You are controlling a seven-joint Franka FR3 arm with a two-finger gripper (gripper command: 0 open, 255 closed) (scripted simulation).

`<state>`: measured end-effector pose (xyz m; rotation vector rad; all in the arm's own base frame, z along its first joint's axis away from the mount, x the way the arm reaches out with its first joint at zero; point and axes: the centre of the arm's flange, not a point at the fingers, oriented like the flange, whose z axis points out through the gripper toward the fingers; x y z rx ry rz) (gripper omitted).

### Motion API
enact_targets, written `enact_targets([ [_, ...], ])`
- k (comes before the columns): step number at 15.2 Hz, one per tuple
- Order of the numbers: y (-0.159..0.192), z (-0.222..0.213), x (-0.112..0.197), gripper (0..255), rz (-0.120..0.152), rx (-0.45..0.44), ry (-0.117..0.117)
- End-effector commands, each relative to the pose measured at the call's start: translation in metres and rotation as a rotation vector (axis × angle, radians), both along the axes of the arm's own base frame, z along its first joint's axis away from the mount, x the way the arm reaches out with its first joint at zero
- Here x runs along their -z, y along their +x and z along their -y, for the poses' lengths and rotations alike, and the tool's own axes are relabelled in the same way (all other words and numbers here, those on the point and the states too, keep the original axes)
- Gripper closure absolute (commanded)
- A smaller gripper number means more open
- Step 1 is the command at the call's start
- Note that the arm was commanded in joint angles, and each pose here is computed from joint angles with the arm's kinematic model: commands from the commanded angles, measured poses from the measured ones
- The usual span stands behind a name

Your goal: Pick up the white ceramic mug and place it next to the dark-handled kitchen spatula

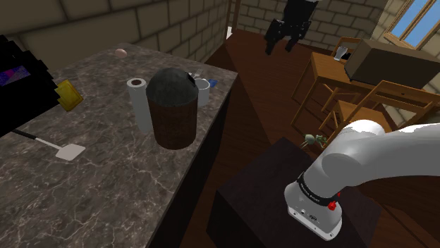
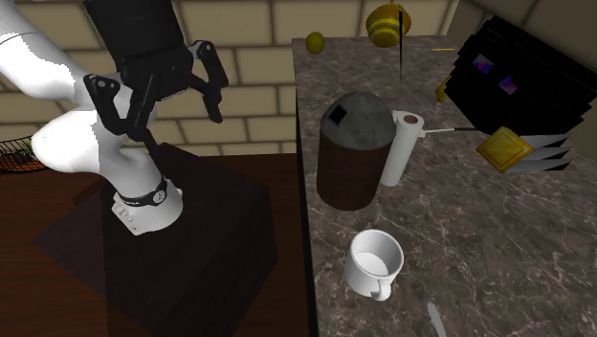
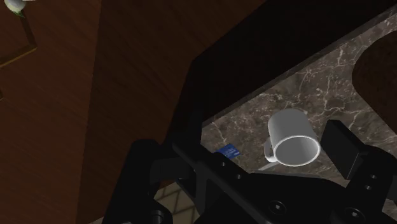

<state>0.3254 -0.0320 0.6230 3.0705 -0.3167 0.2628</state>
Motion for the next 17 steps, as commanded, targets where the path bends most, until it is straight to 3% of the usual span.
enact_targets([
  [1, 0.0, 0.0, 0.0, 0, 0.0, 0.0, 0.0],
  [17, 0.155, -0.078, 0.122, 0, -0.006, 0.035, 0.003],
])
